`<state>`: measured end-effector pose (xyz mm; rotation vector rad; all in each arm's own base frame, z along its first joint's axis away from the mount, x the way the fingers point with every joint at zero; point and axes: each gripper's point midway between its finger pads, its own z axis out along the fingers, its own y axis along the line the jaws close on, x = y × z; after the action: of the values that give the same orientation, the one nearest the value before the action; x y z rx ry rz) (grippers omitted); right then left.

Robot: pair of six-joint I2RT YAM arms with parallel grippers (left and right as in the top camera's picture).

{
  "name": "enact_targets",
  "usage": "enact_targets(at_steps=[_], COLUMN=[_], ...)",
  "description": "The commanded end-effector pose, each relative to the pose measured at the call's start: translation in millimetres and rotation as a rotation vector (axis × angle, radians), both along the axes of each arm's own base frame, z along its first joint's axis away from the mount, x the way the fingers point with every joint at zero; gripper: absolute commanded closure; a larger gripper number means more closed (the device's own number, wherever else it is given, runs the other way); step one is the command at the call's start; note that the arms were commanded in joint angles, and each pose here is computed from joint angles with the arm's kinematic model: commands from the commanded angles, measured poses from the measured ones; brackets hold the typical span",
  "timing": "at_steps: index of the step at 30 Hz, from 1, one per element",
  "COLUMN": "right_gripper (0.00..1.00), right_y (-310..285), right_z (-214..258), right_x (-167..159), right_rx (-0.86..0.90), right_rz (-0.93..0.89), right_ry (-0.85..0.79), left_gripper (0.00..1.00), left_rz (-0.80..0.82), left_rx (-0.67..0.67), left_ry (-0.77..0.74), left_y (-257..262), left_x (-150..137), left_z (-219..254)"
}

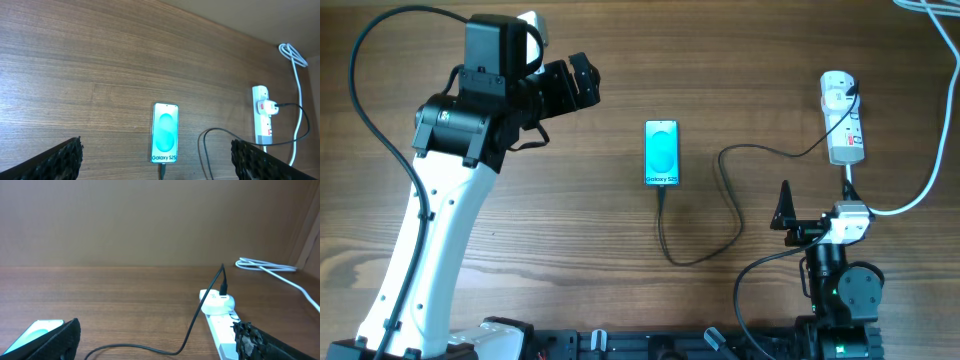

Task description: Plug charger to phone and switch on socket

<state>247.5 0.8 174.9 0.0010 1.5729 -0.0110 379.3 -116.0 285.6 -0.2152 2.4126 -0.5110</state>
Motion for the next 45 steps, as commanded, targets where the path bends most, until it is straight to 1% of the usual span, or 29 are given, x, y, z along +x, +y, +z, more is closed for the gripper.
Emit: enact_targets(at_steps=[1, 10, 31, 35, 36, 38, 40, 42, 45], right_gripper=[0.0, 0.0, 0.0, 0.0, 0.0, 0.0, 0.0, 0.0, 0.0], right_y=[0, 0, 0, 0, 0, 0, 0, 0, 0], right_z=[1, 1, 2, 2, 2, 2, 2, 2, 2], right_x=[-1, -1, -1, -1, -1, -1, -1, -1, -1], right_rx=[-0.077, -0.042, -0.043, -0.043, -0.043, -0.043, -0.043, -0.043, -0.043], right_rz=[0.005, 0.004, 0.004, 0.004, 0.004, 0.004, 0.004, 0.004, 0.004], right_ry=[-0.008, -0.008, -0.011, -0.011, -0.011, -0.011, -0.011, -0.011, -0.011], left_gripper=[0.0, 0.0, 0.0, 0.0, 0.0, 0.0, 0.0, 0.0, 0.0], left_rz=[0.013, 0.013, 0.013, 0.016, 0.018, 0.05, 0.07, 0.106, 0.176], left_rx=[0.007, 0.007, 0.007, 0.025, 0.029, 0.083, 0.108, 0.109, 0.11], left_ry=[0.006, 0.006, 0.006, 0.021, 0.029, 0.094, 0.125, 0.132, 0.127], left_y=[3, 3, 3, 6, 7, 20, 30, 46, 73], left_x=[1, 1, 1, -3, -6, -23, -38, -55, -83], left_z=[-3, -3, -3, -6, -6, -22, -39, -59, -69])
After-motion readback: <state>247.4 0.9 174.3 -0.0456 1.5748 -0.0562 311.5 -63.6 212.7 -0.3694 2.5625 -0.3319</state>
